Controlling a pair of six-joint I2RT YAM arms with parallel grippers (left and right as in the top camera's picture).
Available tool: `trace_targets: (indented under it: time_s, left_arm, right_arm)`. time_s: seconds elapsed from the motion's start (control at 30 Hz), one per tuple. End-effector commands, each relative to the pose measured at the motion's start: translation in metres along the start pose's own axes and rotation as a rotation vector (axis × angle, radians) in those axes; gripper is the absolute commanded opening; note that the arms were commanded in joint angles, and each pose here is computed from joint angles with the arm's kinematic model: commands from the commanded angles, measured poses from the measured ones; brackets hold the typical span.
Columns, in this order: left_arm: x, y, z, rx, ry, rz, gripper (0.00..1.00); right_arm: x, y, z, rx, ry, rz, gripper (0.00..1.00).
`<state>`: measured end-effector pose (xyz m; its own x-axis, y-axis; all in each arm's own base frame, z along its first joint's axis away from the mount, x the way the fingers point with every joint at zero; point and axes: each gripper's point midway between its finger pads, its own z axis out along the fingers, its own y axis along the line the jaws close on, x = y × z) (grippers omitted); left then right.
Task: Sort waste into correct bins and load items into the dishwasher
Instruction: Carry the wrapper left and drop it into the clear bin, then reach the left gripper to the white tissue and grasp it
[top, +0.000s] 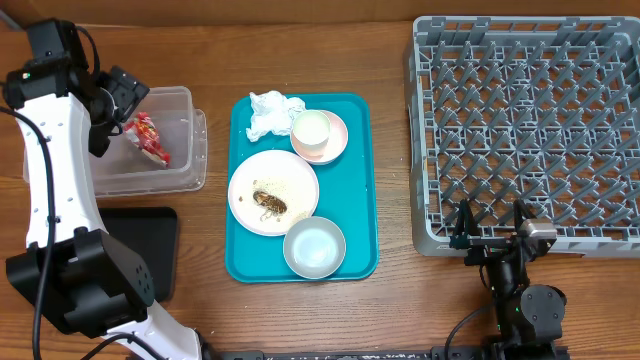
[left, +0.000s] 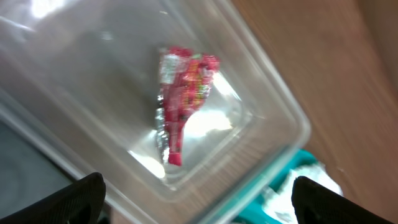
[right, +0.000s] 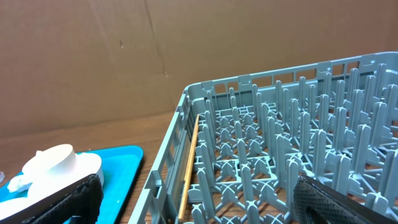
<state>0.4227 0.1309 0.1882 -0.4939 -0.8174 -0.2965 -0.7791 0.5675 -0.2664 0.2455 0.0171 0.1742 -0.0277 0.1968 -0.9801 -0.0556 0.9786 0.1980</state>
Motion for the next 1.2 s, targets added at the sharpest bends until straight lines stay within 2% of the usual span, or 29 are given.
trace_targets:
  time_s: [0.0,0.13,0.23,0.3,0.4,0.53,0.67,0.77,0.93,1.1,1.17]
  left_arm:
    - [0.023,-0.041,-0.016,0.241,0.113,0.106,0.97]
    - [0.06,-0.102,-0.053,0.599,0.224,0.333,0.92]
    - [0.094,-0.134,-0.068,0.735,0.245,0.535,0.92]
    - [0.112,-0.144,-0.062,0.689,0.21,0.649,0.92]
    - [0.125,-0.149,-0.045,0.502,0.111,0.74,0.91]
    - [0.135,-0.164,-0.034,0.324,-0.055,0.846,0.93]
    - [0.134,-0.18,-0.026,0.188,-0.224,0.89,0.92]
    - [0.135,-0.189,-0.012,0.164,-0.261,0.895,0.89]
    - [0.136,-0.183,0.028,0.131,-0.193,0.736,0.85]
    - [0.164,-0.192,0.068,0.208,-0.04,0.665,0.82]
    - [0.175,-0.196,0.08,0.237,0.01,0.627,0.78]
  right_arm:
    - [0.003,-0.002,0.0,0.003,0.003,-0.007,1.0]
    - [0.003,-0.002,0.0,0.003,0.003,-0.007,1.0]
    - [0.003,-0.002,0.0,0.003,0.003,-0.006,1.0]
    - [0.003,-0.002,0.0,0.003,0.003,-0.007,1.0]
    - [0.003,-0.002,0.0,0.003,0.003,-0.006,1.0]
    - [0.003,-0.002,0.0,0.003,0.003,-0.006,1.0]
    - [0.003,-0.002,0.0,0.003,0.003,-0.006,1.0]
    - [0.003,-0.002,0.0,0.003,0.003,-0.007,1.0]
    - [0.003,-0.002,0.0,0.003,0.003,-0.007,1.0]
    - [0.003,-0.002,0.0,0.003,0.003,-0.007,1.0]
    - [0.003,-0.002,0.0,0.003,0.003,-0.007,1.0]
